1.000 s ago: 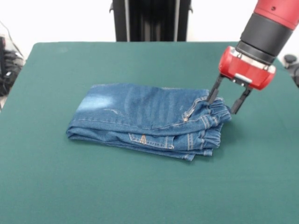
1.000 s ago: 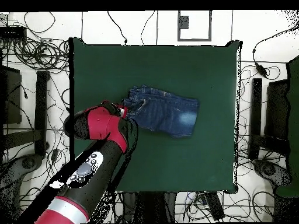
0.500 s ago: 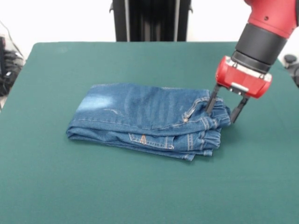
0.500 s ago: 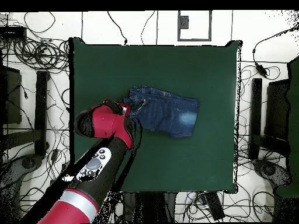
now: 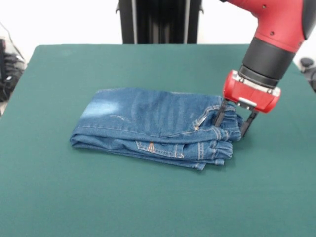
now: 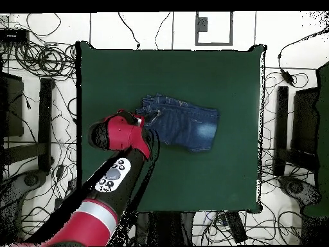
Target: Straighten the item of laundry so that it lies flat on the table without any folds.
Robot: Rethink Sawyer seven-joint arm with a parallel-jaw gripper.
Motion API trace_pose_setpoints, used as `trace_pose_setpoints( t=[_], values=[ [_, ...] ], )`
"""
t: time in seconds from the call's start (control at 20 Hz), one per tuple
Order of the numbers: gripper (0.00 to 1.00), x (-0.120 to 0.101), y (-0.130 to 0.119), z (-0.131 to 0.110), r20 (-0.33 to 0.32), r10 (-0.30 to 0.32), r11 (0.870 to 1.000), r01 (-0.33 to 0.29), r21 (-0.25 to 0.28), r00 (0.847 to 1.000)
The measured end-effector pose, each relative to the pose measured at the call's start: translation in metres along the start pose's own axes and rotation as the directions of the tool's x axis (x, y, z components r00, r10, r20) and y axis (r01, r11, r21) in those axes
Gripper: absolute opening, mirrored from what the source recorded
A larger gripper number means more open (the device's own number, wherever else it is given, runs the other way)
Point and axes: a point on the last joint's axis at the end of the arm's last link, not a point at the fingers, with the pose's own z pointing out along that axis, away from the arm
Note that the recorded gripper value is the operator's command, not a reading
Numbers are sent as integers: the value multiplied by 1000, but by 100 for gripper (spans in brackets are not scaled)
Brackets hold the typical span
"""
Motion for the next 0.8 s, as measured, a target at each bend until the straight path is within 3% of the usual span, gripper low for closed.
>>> trace_pose_setpoints(
  t=[0.8],
  values=[
    [100, -1, 0, 0, -2, 5, 1000, -5, -5, 1000]
  ],
)
